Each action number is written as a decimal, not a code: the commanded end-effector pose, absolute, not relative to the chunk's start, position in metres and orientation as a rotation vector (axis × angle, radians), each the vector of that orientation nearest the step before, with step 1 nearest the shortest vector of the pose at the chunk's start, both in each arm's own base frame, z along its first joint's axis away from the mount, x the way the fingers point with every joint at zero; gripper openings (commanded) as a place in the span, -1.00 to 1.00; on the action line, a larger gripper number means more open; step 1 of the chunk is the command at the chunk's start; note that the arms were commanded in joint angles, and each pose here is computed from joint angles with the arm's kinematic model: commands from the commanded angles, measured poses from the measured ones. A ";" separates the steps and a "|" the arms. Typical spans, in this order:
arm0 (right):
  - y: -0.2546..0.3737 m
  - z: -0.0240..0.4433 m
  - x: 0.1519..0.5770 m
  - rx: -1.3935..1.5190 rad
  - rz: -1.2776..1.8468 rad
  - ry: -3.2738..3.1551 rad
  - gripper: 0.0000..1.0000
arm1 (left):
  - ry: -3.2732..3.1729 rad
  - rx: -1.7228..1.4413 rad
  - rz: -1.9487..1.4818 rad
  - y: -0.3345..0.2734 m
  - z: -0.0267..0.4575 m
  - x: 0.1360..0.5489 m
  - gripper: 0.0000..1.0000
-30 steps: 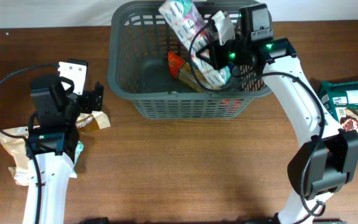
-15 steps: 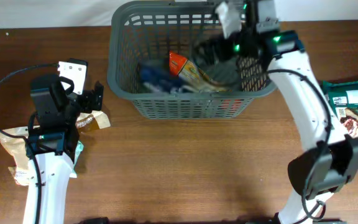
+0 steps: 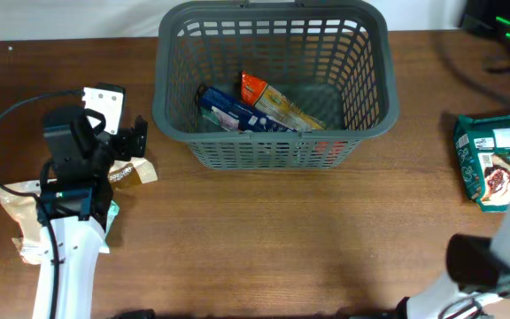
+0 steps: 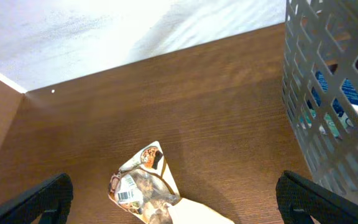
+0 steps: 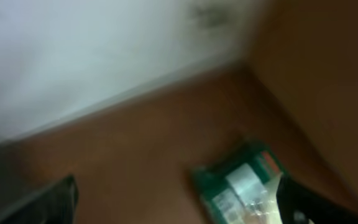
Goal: Pack container
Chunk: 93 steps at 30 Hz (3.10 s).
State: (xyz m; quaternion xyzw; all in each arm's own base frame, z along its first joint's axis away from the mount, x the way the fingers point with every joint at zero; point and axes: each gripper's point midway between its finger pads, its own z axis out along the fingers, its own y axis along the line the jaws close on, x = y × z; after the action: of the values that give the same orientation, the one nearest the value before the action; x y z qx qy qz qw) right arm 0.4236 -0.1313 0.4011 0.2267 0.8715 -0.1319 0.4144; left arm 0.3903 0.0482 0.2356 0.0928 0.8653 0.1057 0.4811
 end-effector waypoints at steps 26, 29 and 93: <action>-0.216 0.042 0.324 -0.236 -0.489 3.088 0.98 | 2.168 0.243 0.251 0.050 0.210 0.400 0.99; -0.214 0.025 0.320 -0.280 -0.497 3.080 0.98 | 2.173 0.244 0.249 0.050 0.209 0.399 0.99; -0.033 0.458 0.471 -0.132 -0.285 2.003 -0.93 | 2.166 0.243 0.250 0.050 0.210 0.400 0.99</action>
State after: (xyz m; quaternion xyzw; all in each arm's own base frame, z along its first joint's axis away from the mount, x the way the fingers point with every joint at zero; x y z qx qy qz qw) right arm 0.4605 -0.0232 0.4853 -0.0770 0.8155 -0.1045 0.5640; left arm 0.3995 0.0494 0.2124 0.0939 0.8785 0.1000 0.4575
